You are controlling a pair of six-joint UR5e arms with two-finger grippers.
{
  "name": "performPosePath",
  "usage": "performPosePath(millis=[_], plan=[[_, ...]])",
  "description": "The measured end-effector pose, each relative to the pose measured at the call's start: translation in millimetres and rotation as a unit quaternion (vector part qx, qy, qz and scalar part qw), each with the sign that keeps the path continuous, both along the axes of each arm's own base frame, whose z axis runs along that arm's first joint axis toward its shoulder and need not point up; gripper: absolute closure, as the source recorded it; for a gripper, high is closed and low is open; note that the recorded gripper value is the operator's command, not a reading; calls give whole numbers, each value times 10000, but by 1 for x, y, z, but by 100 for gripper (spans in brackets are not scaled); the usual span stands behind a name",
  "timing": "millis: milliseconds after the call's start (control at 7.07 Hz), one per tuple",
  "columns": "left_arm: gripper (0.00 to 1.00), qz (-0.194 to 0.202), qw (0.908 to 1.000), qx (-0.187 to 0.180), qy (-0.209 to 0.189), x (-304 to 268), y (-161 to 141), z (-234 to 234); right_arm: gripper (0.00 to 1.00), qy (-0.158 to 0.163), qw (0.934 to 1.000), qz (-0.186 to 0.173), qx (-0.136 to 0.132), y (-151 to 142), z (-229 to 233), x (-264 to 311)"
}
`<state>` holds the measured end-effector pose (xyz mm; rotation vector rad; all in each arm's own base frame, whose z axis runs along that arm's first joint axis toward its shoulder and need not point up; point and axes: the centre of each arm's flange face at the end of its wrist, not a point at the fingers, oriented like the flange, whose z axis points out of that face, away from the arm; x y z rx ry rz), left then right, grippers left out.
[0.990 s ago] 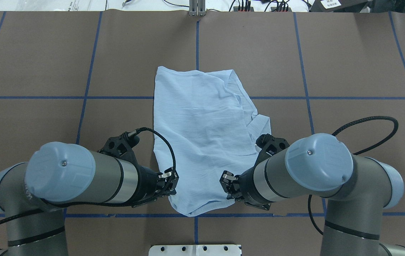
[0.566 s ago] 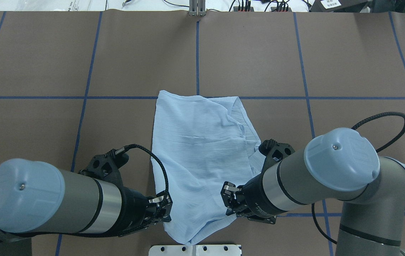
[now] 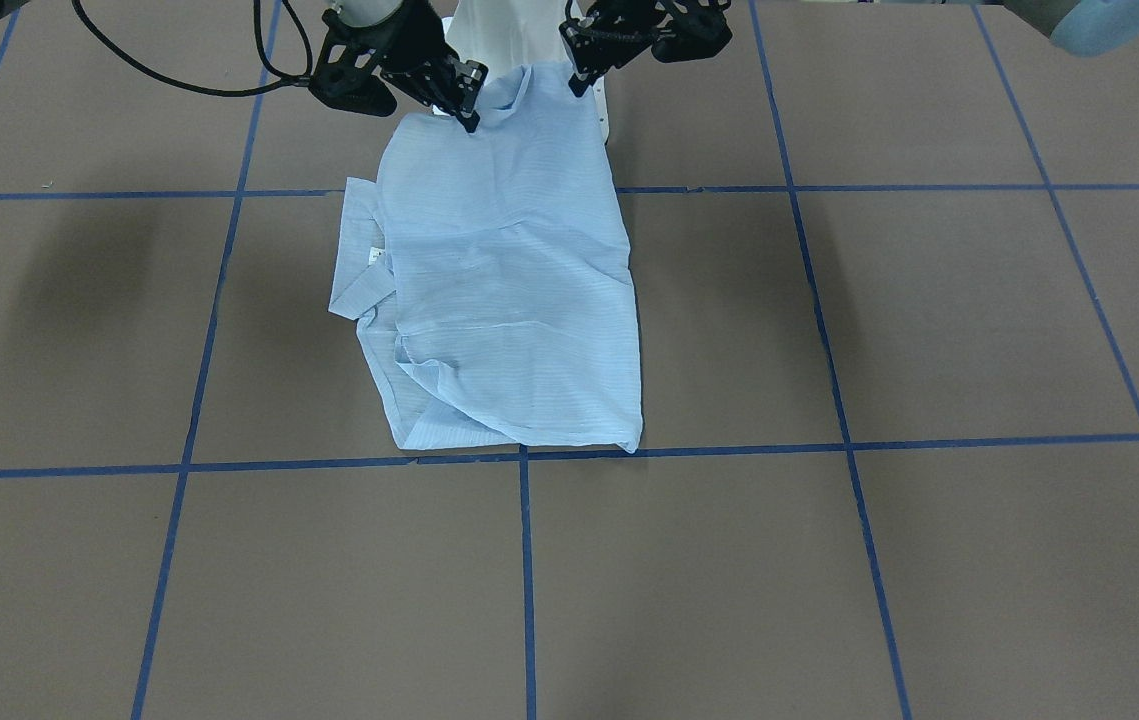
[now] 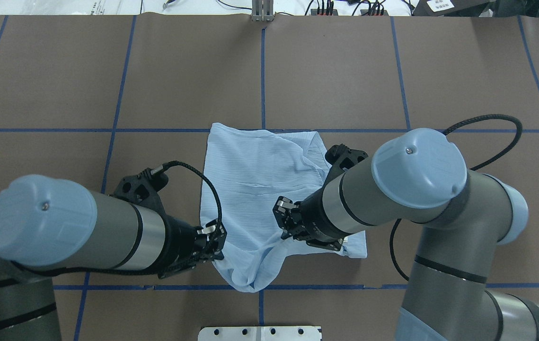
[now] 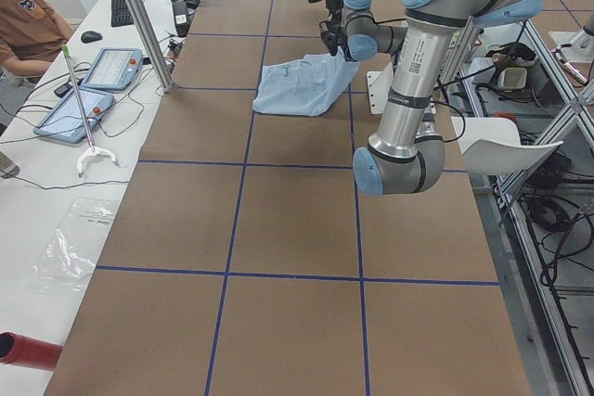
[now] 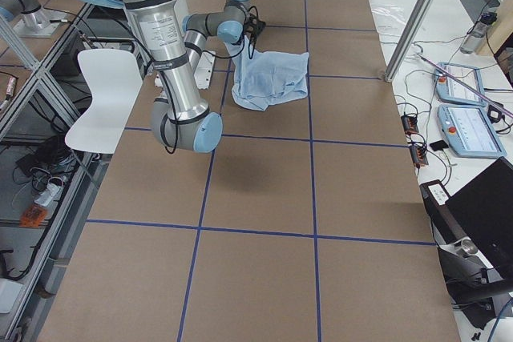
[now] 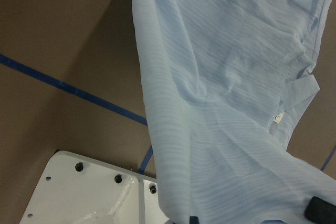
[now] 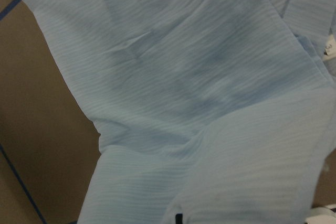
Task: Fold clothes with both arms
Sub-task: 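Lift the near edge and fold it away from the robot with both grippers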
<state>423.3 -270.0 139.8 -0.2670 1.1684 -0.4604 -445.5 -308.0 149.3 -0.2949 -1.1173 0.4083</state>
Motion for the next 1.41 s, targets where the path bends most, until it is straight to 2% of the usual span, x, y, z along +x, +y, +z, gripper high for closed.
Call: performPosePath(millis=[141, 424, 849, 1414], plan=[[100, -179, 9998, 85, -33, -1, -23, 3, 100, 130, 9997, 103, 204, -16, 3, -12], [100, -503, 9986, 165, -82, -5, -64, 15, 100, 352, 9982, 332, 351, -50, 9, -25], [100, -787, 9966, 219, -71, 17, -115, 39, 100, 614, 9951, 732, 242, -111, 14, -31], [100, -1037, 9943, 255, -30, 28, -158, 43, 100, 1017, 9910, 871, 55, -165, 26, -65]])
